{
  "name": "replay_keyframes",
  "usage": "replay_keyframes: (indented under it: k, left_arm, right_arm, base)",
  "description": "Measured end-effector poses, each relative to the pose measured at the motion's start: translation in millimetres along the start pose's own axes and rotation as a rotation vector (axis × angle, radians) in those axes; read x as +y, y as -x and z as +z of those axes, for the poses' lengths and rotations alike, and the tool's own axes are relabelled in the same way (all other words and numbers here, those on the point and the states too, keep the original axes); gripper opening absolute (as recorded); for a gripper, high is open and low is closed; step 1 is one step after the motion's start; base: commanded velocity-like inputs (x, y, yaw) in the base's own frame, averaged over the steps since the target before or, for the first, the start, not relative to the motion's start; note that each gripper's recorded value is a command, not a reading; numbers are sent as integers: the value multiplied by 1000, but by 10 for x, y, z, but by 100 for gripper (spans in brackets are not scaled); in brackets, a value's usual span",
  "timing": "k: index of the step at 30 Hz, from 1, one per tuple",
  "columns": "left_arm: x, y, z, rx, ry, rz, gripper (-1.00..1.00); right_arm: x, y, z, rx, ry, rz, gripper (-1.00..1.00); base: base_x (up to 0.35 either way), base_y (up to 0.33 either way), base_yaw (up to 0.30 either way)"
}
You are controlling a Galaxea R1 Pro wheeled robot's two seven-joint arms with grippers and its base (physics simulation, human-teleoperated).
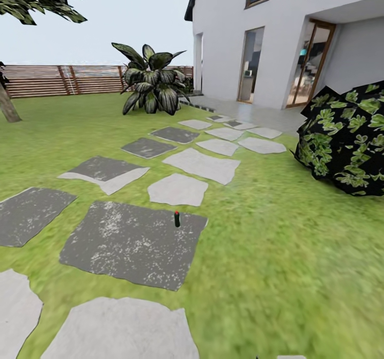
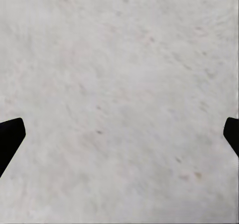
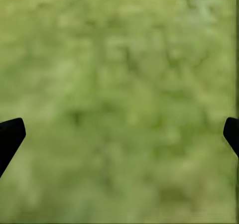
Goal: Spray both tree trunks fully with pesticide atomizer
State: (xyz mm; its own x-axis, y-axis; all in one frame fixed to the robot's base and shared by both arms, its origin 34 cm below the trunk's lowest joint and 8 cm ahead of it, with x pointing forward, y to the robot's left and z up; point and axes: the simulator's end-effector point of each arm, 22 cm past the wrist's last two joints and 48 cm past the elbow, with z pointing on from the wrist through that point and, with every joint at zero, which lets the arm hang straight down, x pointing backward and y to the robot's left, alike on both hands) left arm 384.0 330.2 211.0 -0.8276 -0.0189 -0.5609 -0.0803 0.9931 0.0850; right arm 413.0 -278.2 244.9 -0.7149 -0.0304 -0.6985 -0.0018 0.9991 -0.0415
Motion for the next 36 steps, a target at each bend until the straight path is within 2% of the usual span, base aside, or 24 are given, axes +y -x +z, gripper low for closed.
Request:
replay_keyframes:
  k: [36]
  left_arm:
    - [-1, 0, 0, 0, 0, 0, 100]
  right_arm:
    - [3, -1, 0, 0, 1, -1, 100]
  base:
    - [290, -148, 0]
